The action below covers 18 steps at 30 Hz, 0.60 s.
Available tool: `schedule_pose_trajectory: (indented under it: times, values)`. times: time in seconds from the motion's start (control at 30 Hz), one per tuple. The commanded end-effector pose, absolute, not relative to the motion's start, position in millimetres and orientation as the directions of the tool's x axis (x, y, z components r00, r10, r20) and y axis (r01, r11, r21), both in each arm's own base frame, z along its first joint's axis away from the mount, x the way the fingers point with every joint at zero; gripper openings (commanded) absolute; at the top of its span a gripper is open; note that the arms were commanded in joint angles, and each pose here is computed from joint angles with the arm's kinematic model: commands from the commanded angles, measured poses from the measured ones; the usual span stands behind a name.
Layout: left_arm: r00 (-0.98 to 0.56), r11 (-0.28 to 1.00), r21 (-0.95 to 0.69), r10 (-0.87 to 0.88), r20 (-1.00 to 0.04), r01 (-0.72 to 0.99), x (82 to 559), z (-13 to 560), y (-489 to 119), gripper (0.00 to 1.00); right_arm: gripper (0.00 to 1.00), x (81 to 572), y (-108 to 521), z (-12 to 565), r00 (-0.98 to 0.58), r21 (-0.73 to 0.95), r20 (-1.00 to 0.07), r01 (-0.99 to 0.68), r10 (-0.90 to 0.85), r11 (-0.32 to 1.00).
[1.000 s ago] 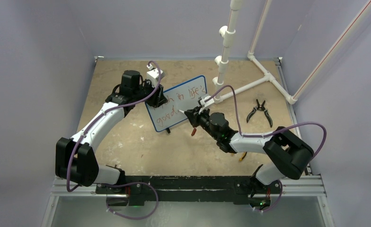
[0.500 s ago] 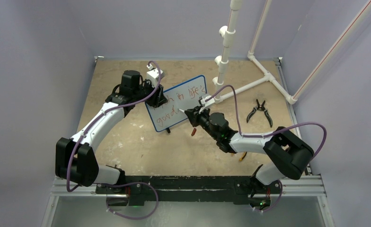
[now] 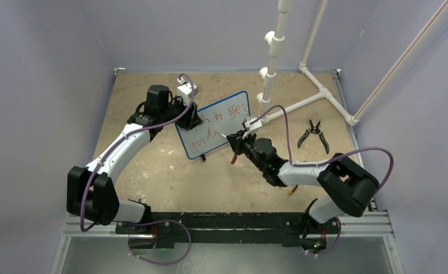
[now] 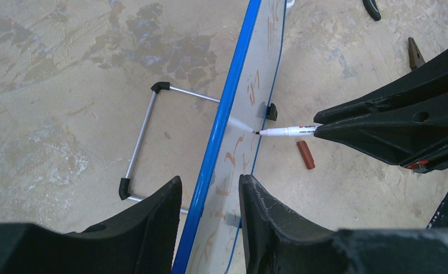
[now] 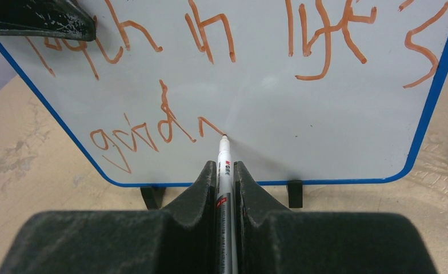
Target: Write a sentence on the whiteboard
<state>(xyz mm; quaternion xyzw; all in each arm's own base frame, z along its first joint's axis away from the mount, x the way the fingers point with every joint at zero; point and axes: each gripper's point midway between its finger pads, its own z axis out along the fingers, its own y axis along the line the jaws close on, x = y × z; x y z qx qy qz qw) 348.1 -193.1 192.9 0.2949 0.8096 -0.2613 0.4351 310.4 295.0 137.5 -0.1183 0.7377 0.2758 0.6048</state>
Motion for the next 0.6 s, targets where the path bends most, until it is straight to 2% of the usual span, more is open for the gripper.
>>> schedule_pose_trajectory:
  times: [0.0,0.2,0.57]
  values:
    - [-0.383,0.657,-0.134,0.250,-0.889,0.742,344,209,-197,0.00,0.00,313,288,155,-0.202,0.284,-0.957,-0.489,0.210,0.824]
    - [-0.383,0.658,-0.134,0.250,-0.889,0.741,345,209,-197,0.00,0.00,307,290,175,-0.184,0.298,-0.954,-0.525,0.236,0.797]
    - [-0.382,0.658,-0.133,0.250,-0.890,0.741,345,209,-197,0.00,0.00,315,299,171,-0.184,0.286,-0.958,-0.529,0.221,0.799]
